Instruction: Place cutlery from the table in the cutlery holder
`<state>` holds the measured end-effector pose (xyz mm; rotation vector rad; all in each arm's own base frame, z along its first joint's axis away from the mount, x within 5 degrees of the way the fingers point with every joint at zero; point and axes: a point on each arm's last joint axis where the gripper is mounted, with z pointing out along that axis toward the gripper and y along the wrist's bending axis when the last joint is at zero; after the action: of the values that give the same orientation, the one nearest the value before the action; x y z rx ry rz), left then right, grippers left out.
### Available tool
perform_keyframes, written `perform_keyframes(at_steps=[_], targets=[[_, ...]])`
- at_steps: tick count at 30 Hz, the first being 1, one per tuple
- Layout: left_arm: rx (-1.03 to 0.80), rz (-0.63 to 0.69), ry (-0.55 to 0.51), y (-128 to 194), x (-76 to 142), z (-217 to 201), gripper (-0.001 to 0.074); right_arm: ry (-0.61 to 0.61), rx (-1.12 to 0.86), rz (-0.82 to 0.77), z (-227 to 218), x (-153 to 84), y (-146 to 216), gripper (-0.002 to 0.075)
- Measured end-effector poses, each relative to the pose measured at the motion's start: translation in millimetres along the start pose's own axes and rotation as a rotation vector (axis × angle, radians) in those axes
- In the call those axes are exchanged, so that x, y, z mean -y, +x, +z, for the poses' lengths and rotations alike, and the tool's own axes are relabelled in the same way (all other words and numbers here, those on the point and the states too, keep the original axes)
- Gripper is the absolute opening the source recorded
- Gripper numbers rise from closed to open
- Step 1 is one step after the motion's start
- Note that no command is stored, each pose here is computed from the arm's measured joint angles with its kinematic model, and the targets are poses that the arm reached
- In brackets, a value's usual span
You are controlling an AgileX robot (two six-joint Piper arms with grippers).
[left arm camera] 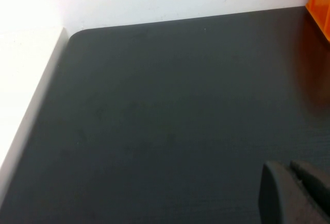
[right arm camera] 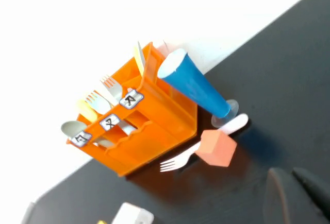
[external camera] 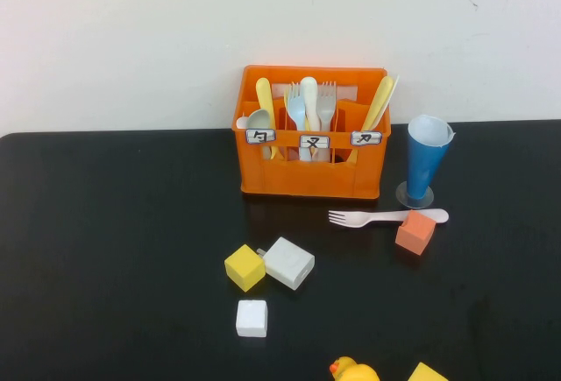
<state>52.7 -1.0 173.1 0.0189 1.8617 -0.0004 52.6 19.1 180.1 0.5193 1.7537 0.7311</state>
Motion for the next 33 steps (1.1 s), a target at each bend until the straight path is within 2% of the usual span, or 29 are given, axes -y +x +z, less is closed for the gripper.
perform_keyframes(at_steps=[3, 6, 12, 17, 22, 28, 33], targets=[[0.0, -0.002, 0.0, 0.0, 0.0, 0.0, -0.0001, 0.002, 0.007, -0.089, 0.0, 0.1, -0.6, -0.0003], [0.0, -0.002, 0.0, 0.0, 0.0, 0.0, -0.0001, -0.003, 0.005, -0.264, -1.0, -2.2, -2.1, -0.0003], [0.0, 0.0, 0.0, 0.0, 0.0, 0.0, -0.0001, -0.048, 0.002, -0.638, -13.1, -40.4, -33.4, -0.0003], [0.0, 0.0, 0.0, 0.0, 0.0, 0.0, -0.0001, -0.046, -0.212, -0.931, -3.1, -78.2, -69.2, -0.0003], [-0.002, 0.0, 0.0, 0.1, 0.0, 0.0, -0.0001, -0.126, -0.432, -1.193, 21.6, -114.9, -107.6, -0.0003], [-0.002, 0.0, 0.0, 0.1, 0.0, 0.0, -0.0001, -0.256, -0.712, -1.342, 71.5, -138.6, -135.3, -0.0003], [-0.002, 0.0, 0.0, 0.1, 0.0, 0.0, -0.0001, -0.378, -0.957, -1.479, 125.9, -152.8, -128.9, -0.0003]])
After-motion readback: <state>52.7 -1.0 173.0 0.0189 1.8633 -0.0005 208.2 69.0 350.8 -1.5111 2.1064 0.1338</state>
